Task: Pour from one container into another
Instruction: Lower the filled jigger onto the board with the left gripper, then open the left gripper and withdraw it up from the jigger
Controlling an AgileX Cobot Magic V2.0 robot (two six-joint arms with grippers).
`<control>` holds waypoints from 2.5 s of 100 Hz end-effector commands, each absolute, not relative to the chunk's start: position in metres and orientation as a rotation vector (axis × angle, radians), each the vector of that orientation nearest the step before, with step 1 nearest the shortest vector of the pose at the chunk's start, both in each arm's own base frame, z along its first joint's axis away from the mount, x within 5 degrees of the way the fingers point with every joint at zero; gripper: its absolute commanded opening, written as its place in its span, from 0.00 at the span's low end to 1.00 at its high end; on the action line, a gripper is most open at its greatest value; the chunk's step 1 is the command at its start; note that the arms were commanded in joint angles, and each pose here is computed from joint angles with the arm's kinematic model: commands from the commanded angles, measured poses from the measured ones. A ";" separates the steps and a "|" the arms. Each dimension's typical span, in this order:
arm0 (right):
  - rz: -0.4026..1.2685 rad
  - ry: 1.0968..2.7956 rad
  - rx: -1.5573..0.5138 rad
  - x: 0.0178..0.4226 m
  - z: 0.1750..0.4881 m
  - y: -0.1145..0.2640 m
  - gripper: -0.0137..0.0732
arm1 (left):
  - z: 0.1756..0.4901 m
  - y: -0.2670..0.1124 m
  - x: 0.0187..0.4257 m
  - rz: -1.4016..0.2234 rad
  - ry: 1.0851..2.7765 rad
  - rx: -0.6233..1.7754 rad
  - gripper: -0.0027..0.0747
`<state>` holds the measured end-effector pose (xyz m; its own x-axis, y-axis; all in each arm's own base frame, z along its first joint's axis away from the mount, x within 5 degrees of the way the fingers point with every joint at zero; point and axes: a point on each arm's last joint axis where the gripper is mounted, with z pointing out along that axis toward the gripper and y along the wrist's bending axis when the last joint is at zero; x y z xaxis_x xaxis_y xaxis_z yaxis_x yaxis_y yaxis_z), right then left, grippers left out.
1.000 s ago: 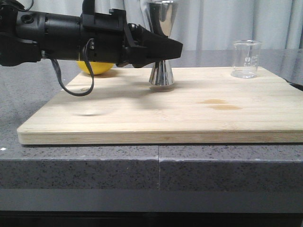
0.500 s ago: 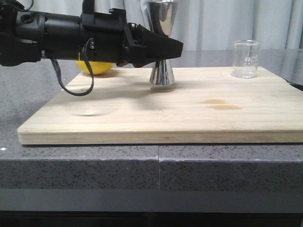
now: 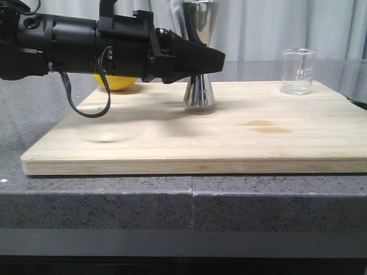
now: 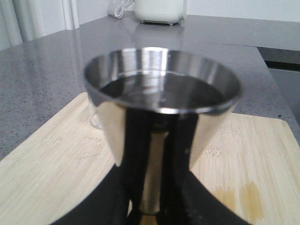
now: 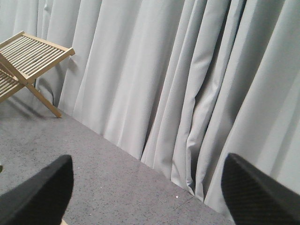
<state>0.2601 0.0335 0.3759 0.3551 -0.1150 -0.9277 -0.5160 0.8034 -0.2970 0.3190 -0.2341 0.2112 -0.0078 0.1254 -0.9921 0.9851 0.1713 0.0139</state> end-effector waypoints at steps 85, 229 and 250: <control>0.309 1.091 -0.611 0.250 0.396 0.036 0.83 | 0.234 -0.234 0.321 -1.027 1.314 1.134 0.01; 0.306 1.096 -0.609 0.250 0.396 0.035 0.83 | 0.229 -0.234 0.320 -1.049 1.313 1.152 0.68; 0.306 1.096 -0.609 0.250 0.396 0.035 0.83 | 0.234 -0.234 0.319 -1.043 1.315 1.157 0.69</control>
<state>0.2592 0.0344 0.3768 0.3654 -0.1071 -0.9247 -0.5245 0.7970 -0.2996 0.3214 -0.2352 0.1973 -0.0418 0.1620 -0.9859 0.9874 0.1571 -0.0160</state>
